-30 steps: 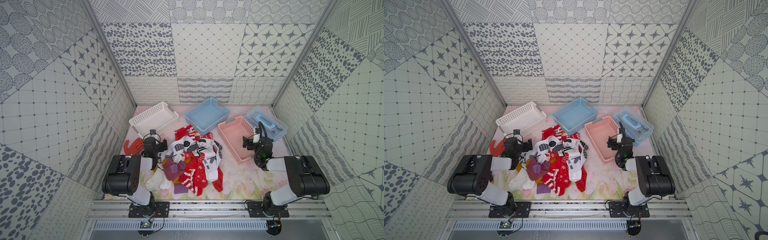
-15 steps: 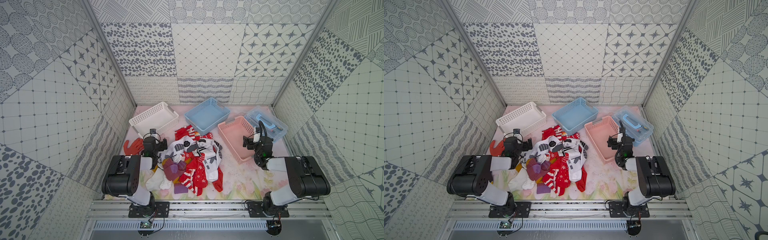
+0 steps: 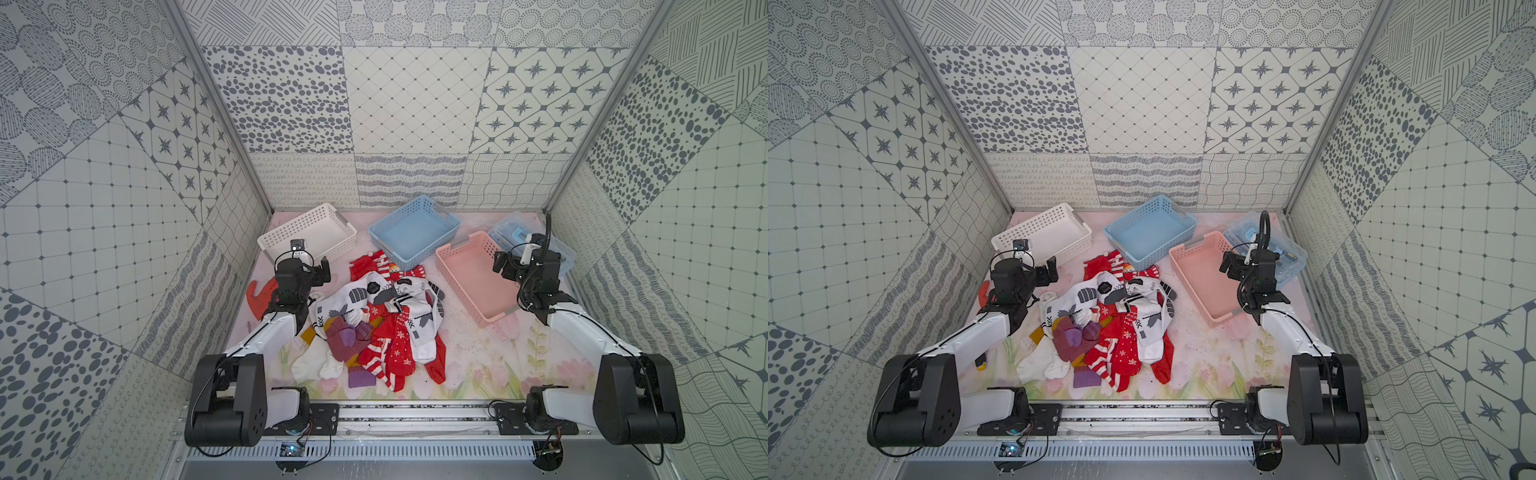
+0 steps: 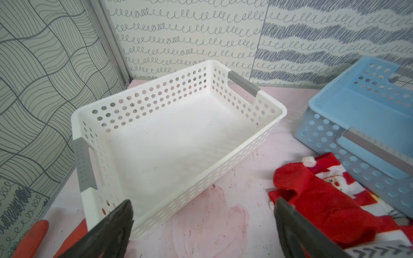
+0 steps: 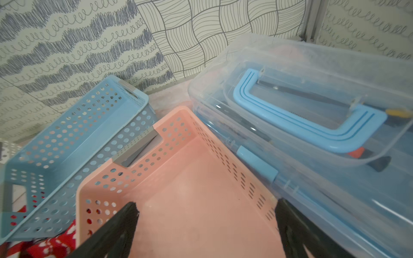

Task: Sort the socks into the basket by color
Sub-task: Pick up the sock from the center of the board.

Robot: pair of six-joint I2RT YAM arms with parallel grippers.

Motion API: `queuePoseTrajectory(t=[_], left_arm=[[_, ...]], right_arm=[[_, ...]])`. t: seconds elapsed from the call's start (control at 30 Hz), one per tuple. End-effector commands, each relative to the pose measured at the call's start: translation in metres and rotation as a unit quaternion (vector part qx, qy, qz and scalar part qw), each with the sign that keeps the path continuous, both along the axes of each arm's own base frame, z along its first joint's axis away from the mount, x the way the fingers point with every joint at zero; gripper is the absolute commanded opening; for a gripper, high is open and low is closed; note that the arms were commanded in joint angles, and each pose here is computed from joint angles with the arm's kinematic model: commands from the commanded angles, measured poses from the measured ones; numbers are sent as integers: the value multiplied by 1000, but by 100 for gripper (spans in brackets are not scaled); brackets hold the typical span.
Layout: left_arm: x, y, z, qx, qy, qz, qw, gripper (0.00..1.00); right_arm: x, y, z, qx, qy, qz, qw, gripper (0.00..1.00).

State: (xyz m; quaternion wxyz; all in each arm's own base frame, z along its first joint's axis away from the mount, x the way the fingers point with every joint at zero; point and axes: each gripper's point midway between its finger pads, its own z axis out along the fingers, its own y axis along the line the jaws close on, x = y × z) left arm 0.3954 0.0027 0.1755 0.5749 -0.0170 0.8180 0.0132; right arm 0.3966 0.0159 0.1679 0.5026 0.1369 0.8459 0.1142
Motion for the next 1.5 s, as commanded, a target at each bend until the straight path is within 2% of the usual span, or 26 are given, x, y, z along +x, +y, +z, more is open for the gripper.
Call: queuePoseTrajectory(t=[0.0, 0.13, 0.3, 0.5, 0.73, 0.87, 0.97, 1.07, 1.2, 1.27, 1.37, 1.47], left_arm=[[-21, -6, 4, -22, 63, -8, 998, 97], [-32, -17, 25, -54, 80, -13, 995, 95], [-46, -48, 39, -64, 117, -38, 990, 94], [-65, -91, 28, -83, 171, -64, 980, 90], [-90, -135, 3, -110, 227, -82, 964, 85], [-106, -146, -10, -111, 254, -79, 958, 85], [-113, -142, -13, -129, 256, -69, 956, 85], [-120, -138, -11, -132, 256, -64, 955, 85], [-127, -133, -8, -138, 258, -58, 954, 87], [-131, -131, -9, -143, 262, -54, 953, 88], [-138, -129, -8, -161, 258, -51, 951, 89], [-145, -125, -7, -175, 253, -47, 950, 90]], right_arm=[[-10, 30, -4, 95, 77, 41, 992, 98], [-17, 65, 7, 71, 104, 90, 988, 98], [-30, 110, 15, 39, 137, 145, 979, 98], [-56, 174, 13, 10, 168, 229, 959, 98], [-102, 246, -7, -21, 214, 321, 922, 95], [-128, 282, -19, -22, 243, 368, 897, 83], [-149, 304, -26, -32, 254, 399, 880, 69], [-168, 322, -35, -44, 267, 423, 865, 65], [-190, 337, -52, -57, 289, 441, 848, 51], [-200, 342, -62, -63, 300, 444, 842, 54], [-208, 345, -81, -81, 317, 441, 836, 74], [-210, 347, -94, -88, 321, 437, 836, 80]])
